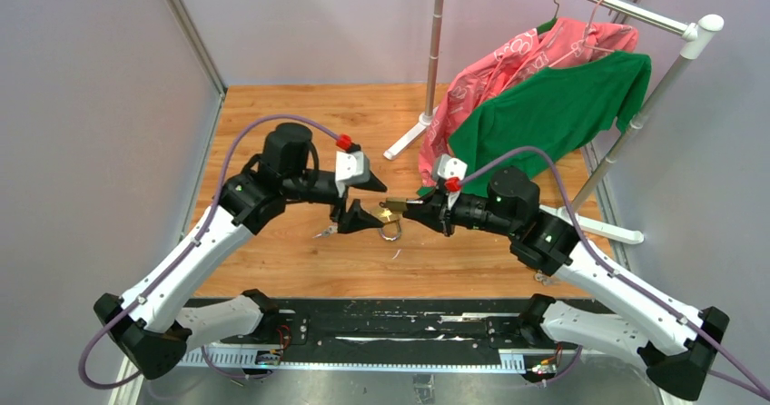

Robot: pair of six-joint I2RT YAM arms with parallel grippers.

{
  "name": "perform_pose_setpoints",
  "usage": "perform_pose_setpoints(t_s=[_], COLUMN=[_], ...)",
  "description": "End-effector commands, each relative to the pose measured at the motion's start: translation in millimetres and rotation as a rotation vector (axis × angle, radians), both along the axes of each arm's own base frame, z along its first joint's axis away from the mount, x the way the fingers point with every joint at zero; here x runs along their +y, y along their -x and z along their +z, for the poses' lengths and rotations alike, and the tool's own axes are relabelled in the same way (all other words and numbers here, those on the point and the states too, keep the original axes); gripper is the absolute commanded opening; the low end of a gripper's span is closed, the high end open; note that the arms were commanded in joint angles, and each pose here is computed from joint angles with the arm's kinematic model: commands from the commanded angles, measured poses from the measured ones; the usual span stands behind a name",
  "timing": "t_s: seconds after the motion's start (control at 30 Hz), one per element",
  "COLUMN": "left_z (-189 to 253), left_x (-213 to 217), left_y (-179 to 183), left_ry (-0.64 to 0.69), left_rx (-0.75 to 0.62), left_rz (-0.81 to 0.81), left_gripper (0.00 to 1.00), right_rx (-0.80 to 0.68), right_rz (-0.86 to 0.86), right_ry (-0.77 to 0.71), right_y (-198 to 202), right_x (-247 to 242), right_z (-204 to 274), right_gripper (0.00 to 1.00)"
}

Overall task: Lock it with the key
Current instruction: Lock the lock.

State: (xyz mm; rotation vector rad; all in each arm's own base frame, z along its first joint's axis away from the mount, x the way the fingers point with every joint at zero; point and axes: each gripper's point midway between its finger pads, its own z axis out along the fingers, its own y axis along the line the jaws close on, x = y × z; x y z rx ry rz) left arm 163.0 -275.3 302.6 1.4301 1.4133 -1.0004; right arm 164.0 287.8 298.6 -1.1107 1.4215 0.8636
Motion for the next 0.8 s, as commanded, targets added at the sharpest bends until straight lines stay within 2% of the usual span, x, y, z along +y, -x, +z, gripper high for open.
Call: perform_pose_setpoints(t_s=[0.0, 0.07, 0.13, 0.2, 0.33, 0.5, 0.57, 0.67, 0.77], left_z=[41.1, 56.8, 83.9, 106.7, 118.9, 111.2, 109.9, 114.2, 110.8], left_x=[7.9, 4.8, 2.4, 0.3, -10.7, -23.2, -26.0, -29.5, -32.4], left_y=[16.6, 10.7, 0.5, 10.3, 7.2, 15.9, 14.8, 13.9, 17.6], left_ry=[0.111, 0.181, 0.318, 0.414, 0.433, 0.435, 0.446, 0.468, 0.46], left_rx=[-0.002, -0.008, 0.034, 0.057, 0.149, 0.124, 0.127, 0.136, 0.135], left_rz=[-0.077, -0.028, 0.083, 0.045, 0.03, -0.005, 0.0, 0.002, -0.017], left_gripper=[0.8, 0.77, 0.75, 0.74, 0.73, 0.68, 0.61, 0.47, 0.38], right_rx=[-0.085, -0.134, -0.186, -0.217, -0.253, -0.273, -0.275, -0.272, -0.27], right_rz=[0.037, 0.06, 0.06, 0.064, 0.11, 0.113, 0.108, 0.098, 0.097], right_ry=[-0.187, -0.263, -0.346, -0.426, -0.482, -0.514, -0.509, -0.498, -0.494], right_y=[7.7, 15.0, 19.1, 24.1, 32.8, 35.3, 35.0, 32.9, 31.7], right_x=[-5.0, -7.9, -12.3, -16.7, -16.0, -18.5, -19.4, -19.3, -18.1], right_z=[53.1, 72.1, 89.2, 105.0, 123.7, 135.8, 137.5, 135.8, 135.1], right_gripper=[0.0, 0.0, 0.0, 0.0, 0.0, 0.0, 0.0, 0.0, 0.0])
